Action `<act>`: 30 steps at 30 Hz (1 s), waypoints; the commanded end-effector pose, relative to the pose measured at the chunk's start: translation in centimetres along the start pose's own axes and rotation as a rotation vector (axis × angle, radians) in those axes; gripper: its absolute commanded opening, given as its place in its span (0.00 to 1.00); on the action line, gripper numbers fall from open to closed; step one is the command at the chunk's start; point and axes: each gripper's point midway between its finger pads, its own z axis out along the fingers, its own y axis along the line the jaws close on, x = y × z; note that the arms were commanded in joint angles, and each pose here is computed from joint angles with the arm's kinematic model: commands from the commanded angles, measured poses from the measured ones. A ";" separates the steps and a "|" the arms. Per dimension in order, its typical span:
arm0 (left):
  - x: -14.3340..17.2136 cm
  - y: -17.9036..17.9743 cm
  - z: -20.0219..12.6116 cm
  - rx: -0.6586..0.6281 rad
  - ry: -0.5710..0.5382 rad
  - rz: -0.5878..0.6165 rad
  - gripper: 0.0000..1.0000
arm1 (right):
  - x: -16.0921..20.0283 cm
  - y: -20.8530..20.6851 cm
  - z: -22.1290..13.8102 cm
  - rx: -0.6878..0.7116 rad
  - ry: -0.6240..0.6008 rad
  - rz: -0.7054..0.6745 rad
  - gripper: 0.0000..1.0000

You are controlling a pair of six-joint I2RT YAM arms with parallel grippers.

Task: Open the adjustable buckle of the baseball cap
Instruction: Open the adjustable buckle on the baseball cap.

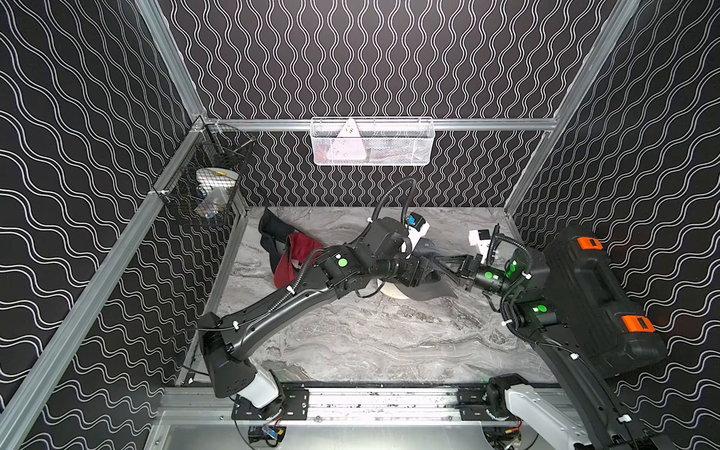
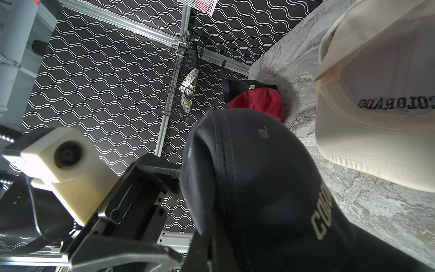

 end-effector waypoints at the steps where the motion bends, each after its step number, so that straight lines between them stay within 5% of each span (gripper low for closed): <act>1: -0.8 0.2 0.3 -0.017 -0.026 -0.017 0.64 | 0.0 1.2 -0.2 -0.033 0.003 -0.023 0.00; 9: -0.7 0.5 1.1 -0.035 -0.026 -0.021 0.49 | 0.0 1.9 -0.2 -0.051 0.004 -0.020 0.00; 18: -1.1 1.2 0.5 -0.074 -0.062 -0.024 0.00 | 0.1 1.3 -0.1 -0.046 0.009 -0.009 0.00; 30: -1.8 1.5 -2.3 -0.097 -0.098 -0.012 0.00 | 0.3 -0.7 0.1 0.008 0.003 0.020 0.00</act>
